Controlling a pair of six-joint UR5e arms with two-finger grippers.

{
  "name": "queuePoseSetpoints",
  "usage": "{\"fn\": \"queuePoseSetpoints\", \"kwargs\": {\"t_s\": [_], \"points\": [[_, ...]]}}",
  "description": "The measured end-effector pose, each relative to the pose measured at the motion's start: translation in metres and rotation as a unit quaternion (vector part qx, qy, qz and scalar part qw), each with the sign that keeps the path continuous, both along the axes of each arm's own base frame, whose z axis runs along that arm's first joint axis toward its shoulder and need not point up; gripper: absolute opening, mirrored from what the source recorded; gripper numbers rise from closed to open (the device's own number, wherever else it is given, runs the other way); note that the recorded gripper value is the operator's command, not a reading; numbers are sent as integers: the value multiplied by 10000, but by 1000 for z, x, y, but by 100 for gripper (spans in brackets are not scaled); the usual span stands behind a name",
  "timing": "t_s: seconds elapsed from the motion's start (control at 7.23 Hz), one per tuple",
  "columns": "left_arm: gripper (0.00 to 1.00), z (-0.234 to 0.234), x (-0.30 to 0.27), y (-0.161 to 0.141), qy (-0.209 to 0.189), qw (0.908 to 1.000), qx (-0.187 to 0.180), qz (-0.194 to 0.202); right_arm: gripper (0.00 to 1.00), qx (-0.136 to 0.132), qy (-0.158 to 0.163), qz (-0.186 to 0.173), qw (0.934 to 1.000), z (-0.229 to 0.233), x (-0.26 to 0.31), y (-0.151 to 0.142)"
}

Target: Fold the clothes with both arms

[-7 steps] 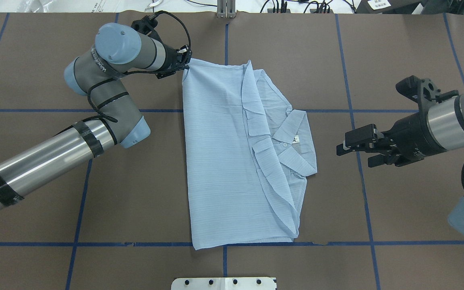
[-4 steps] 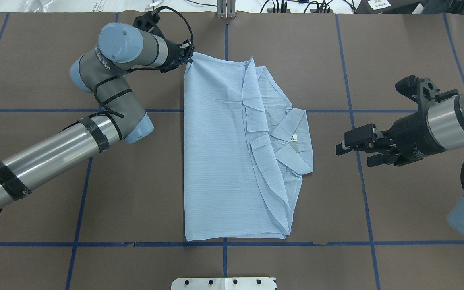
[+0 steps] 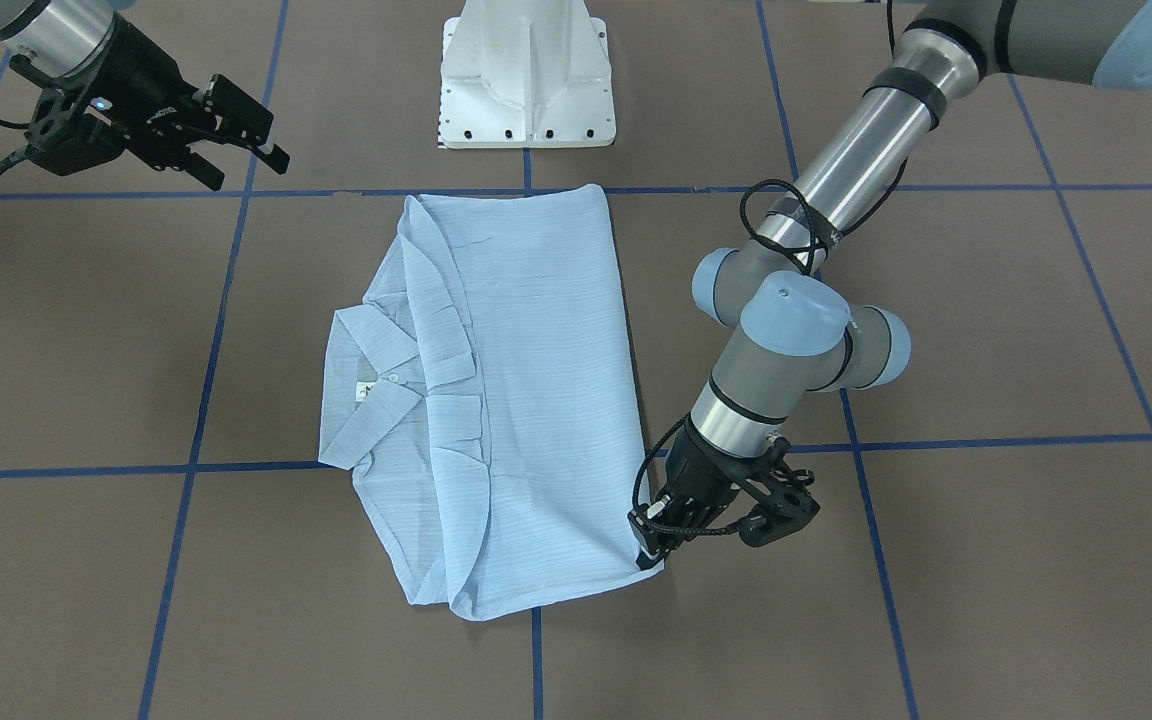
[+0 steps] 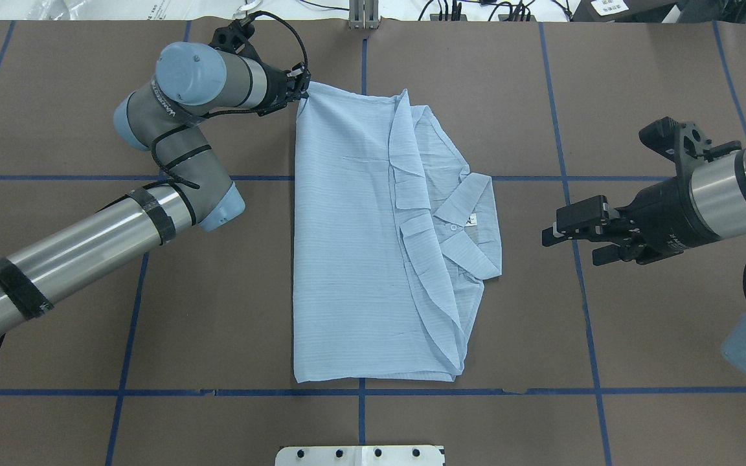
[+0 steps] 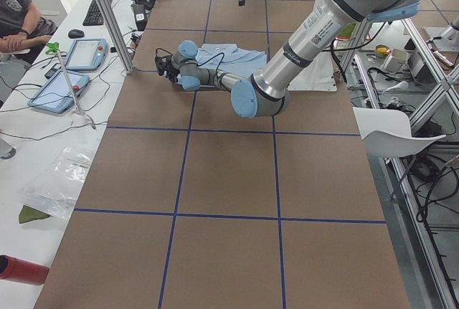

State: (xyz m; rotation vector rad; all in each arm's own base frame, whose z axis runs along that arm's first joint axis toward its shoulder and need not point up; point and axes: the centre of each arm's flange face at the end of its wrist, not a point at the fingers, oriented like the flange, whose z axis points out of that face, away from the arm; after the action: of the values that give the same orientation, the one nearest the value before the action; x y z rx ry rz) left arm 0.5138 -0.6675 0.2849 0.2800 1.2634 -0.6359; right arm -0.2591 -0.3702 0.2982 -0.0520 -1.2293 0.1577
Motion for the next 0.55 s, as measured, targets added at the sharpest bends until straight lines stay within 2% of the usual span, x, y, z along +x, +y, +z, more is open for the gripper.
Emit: {"fn": "queuePoseSetpoints", "kwargs": {"t_s": [0.14, 0.28, 0.55], "points": [[81, 0, 0, -1, 6, 10000, 12, -14, 100, -4, 5, 4, 10000, 1, 0, 0], [100, 0, 1, 0, 7, 10000, 20, -19, 100, -15, 15, 14, 10000, 2, 0, -2], [100, -2, 2, 0, -81, 9998, 183, -53, 100, -32, 22, 79, 10000, 2, 6, -5]]}}
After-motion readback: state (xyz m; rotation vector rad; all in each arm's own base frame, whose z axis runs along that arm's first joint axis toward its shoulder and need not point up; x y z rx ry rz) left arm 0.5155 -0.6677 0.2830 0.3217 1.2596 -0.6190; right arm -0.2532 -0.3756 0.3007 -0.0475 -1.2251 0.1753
